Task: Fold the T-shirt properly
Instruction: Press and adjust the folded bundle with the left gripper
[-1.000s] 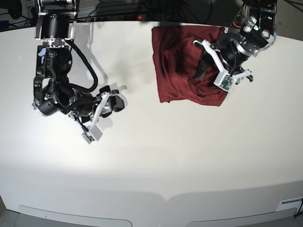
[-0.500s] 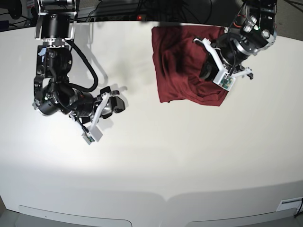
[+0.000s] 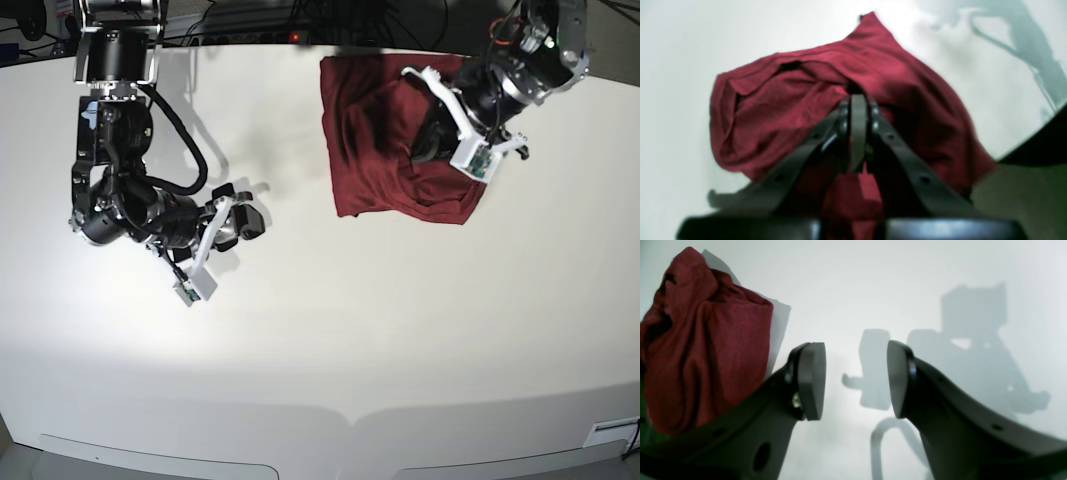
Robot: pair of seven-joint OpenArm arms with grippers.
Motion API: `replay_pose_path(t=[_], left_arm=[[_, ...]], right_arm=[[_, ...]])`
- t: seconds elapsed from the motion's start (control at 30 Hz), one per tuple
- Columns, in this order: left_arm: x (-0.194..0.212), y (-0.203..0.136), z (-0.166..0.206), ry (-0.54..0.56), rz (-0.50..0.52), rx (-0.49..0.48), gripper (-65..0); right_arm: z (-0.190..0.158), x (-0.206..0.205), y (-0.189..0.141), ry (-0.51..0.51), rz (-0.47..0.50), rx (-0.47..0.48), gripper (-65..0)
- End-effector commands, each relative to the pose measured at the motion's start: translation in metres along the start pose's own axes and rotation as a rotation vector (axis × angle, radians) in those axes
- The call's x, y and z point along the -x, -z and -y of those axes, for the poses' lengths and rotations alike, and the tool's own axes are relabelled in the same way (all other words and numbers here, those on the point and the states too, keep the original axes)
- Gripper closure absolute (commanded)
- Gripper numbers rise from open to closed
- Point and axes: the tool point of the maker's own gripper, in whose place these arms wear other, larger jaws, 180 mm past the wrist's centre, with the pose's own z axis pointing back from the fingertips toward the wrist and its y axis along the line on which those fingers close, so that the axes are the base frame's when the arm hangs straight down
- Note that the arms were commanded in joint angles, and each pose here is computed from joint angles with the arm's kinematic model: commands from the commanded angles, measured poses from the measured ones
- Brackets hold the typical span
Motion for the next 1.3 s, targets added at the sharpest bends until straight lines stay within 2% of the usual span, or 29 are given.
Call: replay_pose_path(t=[0.0,0.17,0.37,0.57,0.77,0.9,1.13,1.23,1.27], left_arm=[[-0.012,-0.009,0.0,0.007,0.051,-0.008,0.0],[-0.001,-0.044,-0.021,-0.023,0.069,-0.118,0.0],[0.032,-0.08,-0.052,-0.052,-0.023,-0.249,0.0],[0.063,-0.104,-0.06,-0.077,-0.15,-0.303,0.0],[0.086,-0.116,-0.05,-0.104,-0.234,-0.295,0.0],[0.094,-0.12,-0.055,-0.046,-0.284,-0.324,0.0],[0.089,-0.122,-0.065,-0.009,-0.265,-0.373,0.0],[0.091,-0.129,-0.081,0.009,-0.289,-0.467,0.0],[0.092,-0.133,-0.088,0.024,-0.299,-0.51,-5.7]], right_arm=[[-0.001,-0.02,-0.006,-0.024,0.06,-0.005,-29.9],[0.0,-0.02,-0.006,-0.024,0.06,-0.004,-29.9],[-0.001,-0.02,-0.006,-0.024,0.061,-0.005,-29.9],[-0.001,-0.019,-0.006,-0.024,0.06,-0.005,-29.9],[-0.001,-0.02,-0.006,-0.024,0.06,-0.005,-29.9],[-0.001,-0.02,-0.006,-0.024,0.06,-0.005,-29.9],[-0.001,-0.02,-0.006,-0.024,0.06,-0.005,-29.9],[-0.001,-0.019,-0.006,-0.024,0.059,-0.005,-29.9],[-0.001,-0.019,-0.006,-0.024,0.059,-0.005,-29.9]])
